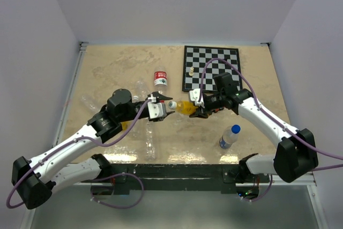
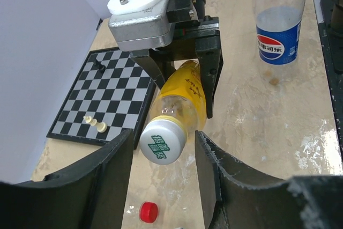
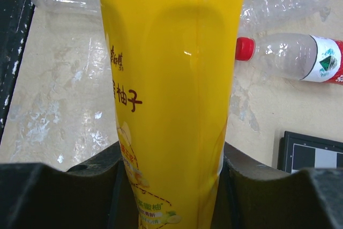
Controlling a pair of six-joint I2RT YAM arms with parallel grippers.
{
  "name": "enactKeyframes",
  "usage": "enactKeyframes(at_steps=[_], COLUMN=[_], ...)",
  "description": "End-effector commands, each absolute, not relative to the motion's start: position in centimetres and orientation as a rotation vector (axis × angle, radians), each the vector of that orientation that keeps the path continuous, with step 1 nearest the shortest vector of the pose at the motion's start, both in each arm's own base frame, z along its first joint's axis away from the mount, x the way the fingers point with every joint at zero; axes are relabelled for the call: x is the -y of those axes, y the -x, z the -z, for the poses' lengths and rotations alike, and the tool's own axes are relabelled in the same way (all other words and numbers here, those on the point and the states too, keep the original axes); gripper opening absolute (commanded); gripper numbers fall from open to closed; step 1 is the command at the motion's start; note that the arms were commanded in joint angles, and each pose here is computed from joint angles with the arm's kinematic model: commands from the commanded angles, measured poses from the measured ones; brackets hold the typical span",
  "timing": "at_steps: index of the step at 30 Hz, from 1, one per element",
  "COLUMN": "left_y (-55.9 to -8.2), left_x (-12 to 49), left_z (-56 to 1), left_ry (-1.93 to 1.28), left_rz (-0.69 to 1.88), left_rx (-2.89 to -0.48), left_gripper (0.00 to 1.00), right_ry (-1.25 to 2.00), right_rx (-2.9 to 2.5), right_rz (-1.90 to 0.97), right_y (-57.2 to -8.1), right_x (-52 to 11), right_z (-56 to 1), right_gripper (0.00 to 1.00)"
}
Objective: Unscrew the bottle caps
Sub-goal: Unscrew the bottle cap from the plastic bottle.
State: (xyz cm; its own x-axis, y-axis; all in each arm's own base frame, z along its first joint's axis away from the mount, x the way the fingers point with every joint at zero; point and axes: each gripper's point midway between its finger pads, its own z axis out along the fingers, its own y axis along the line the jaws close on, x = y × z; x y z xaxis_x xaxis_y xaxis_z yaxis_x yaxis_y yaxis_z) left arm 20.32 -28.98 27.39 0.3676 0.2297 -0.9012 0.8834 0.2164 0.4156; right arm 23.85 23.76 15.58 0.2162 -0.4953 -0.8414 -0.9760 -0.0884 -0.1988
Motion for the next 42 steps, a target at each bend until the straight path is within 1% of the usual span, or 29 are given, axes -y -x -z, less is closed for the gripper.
enactKeyframes(at_steps=[1,4,6,7,8,9,10,13,15,17,18,21,23,27,42], left_y=[-20.0,-20.1,-20.1,-20.1,-20.2,-20.3,-20.4,-20.3,-20.5,-21.3,-22.3,-22.7,-23.3,-24.1,-24.8], left_x=[29.6,29.6,29.7,29.7,29.7,29.6,29.5,29.3,29.1,28.7,28.2,27.9,27.4,26.4,26.1], left_z=[-29.4,-29.2,-29.2,-29.2,-29.4,-29.7,-29.8,-31.0,-32.5,-33.8,-34.0,-32.7,-31.5,-30.2,-29.3], left_ry=[-1.304,-1.309,-1.310,-1.308,-1.298,-1.276,-1.260,-1.166,-1.025,-0.750,-0.519,-0.205,-0.102,-0.010,-0.012], left_rz=[0.656,0.658,0.662,0.664,0.663,0.662,0.668,0.720,0.805,0.938,1.012,1.112,1.077,1.024,0.971], left_rx=[-1.081,-1.091,-1.095,-1.097,-1.099,-1.106,-1.116,-1.166,-1.255,-1.430,-1.565,-1.820,-1.900,-1.912,-1.903], left_gripper=[0.53,0.48,0.38,0.29,0.15,0.05,0.00,0.00,0.00,0.00,0.00,0.00,0.00,0.00,0.00], right_ry=[1.704,1.704,1.705,1.706,1.705,1.703,1.706,1.707,1.706,1.706,1.706,1.707,1.707,1.707,1.707], right_rx=[-1.335,-1.337,-1.340,-1.338,-1.340,-1.341,-1.341,-1.343,-1.346,-1.350,-1.350,-1.357,-1.357,-1.360,-1.364], right_rz=[-0.766,-0.768,-0.768,-0.767,-0.768,-0.767,-0.766,-0.763,-0.761,-0.761,-0.758,-0.765,-0.766,-0.763,-0.761], right_y=[-24.1,-24.1,-24.1,-24.1,-24.1,-24.2,-24.2,-24.2,-24.3,-24.3,-24.3,-24.3,-24.4,-24.4,-24.4], right_x=[-24.1,-24.1,-24.1,-24.1,-24.1,-24.1,-24.1,-24.1,-24.1,-24.0,-24.0,-24.1,-24.1,-24.1,-24.0], right_z=[-16.9,-16.9,-16.8,-16.8,-16.8,-16.8,-16.7,-16.7,-16.6,-16.6,-16.6,-16.3,-16.3,-16.3,-16.2], right_gripper=[0.00,0.00,0.00,0.00,0.00,0.00,0.00,0.00,0.00,0.00,0.00,0.00,0.00,0.00,0.00])
